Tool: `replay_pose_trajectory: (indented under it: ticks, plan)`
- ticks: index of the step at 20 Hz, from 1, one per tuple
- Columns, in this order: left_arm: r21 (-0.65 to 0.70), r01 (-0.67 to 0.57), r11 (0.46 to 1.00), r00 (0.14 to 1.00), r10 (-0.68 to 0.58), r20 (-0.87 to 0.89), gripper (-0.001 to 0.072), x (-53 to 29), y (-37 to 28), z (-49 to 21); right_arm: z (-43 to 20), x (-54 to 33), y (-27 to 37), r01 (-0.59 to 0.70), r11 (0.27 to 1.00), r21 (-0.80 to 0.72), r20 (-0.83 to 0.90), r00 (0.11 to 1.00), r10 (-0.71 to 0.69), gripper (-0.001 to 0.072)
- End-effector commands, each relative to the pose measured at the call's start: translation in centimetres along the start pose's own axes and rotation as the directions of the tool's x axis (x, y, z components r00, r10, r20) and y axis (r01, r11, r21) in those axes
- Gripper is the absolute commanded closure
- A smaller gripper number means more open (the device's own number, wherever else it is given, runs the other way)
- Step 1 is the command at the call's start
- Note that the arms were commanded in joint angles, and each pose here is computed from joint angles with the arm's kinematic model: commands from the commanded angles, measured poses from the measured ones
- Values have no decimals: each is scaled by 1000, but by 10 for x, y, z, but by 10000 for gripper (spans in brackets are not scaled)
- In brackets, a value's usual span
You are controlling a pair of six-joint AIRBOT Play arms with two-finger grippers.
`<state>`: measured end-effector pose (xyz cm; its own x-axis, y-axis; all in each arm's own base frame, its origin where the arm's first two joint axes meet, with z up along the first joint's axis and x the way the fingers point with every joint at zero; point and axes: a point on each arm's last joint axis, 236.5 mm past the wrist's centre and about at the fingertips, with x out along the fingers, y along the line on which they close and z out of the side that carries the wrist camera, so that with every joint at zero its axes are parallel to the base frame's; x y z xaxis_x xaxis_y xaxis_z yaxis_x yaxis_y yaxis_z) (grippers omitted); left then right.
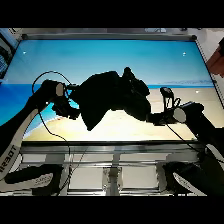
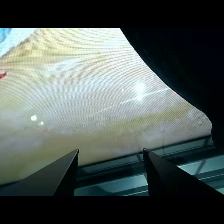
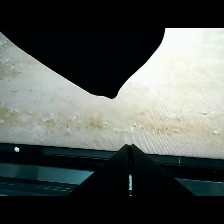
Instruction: Fold the clothes and pants, and hang the long-sleeved shirts on hangers.
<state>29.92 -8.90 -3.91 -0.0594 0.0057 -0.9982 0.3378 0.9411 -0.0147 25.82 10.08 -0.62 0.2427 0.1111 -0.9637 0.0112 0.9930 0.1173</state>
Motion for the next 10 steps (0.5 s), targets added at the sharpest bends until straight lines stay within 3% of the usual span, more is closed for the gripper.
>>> replay_pose_trajectory:
  ticks: [1, 10]
  plan:
    - [-1, 0, 1000, 1000, 0, 0, 225, 0, 0, 0, 0, 0, 0, -1, 1000, 1, 1, 1000, 1, 683]
    - [-1, 0, 1000, 1000, 0, 0, 225, 0, 0, 0, 15, -1, 6, -26, 1000, -2, 65, 998, 26, 683]
